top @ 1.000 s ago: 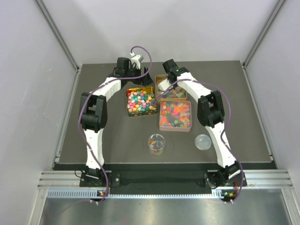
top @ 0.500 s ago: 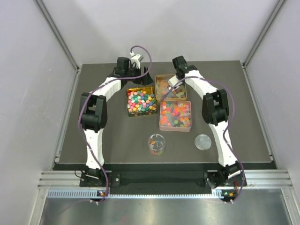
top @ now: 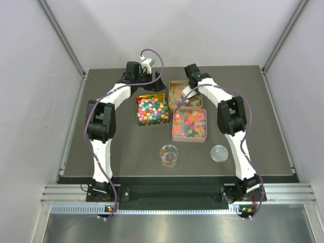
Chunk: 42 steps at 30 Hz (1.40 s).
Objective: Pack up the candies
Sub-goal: Scoop the fake candies from the storage box.
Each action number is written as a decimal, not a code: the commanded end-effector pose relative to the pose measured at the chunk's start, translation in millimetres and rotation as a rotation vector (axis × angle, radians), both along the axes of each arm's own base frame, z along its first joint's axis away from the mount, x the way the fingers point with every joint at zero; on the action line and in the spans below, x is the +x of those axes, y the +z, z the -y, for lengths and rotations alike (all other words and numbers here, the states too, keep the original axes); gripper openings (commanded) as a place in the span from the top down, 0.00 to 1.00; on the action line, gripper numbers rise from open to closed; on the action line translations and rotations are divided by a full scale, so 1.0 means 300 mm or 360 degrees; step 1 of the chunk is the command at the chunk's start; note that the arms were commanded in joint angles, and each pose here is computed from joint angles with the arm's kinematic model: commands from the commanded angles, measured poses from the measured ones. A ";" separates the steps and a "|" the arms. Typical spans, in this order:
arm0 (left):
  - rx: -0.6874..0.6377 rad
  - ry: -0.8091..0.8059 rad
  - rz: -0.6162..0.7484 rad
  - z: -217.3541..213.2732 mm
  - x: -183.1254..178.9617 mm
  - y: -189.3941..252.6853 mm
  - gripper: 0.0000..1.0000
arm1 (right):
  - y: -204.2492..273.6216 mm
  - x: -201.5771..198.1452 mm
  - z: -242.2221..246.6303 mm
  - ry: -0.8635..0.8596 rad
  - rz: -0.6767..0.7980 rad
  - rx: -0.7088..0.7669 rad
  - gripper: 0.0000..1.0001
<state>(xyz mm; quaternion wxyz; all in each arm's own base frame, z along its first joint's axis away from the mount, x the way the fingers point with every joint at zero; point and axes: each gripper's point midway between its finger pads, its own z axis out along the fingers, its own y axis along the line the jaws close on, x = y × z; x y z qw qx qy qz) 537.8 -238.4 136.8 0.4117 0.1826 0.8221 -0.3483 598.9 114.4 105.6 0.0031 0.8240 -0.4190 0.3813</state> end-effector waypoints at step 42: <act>0.0012 -0.0045 0.0179 0.010 -0.002 0.126 0.12 | -0.102 -0.113 -0.209 -0.0046 -0.0295 0.0547 1.00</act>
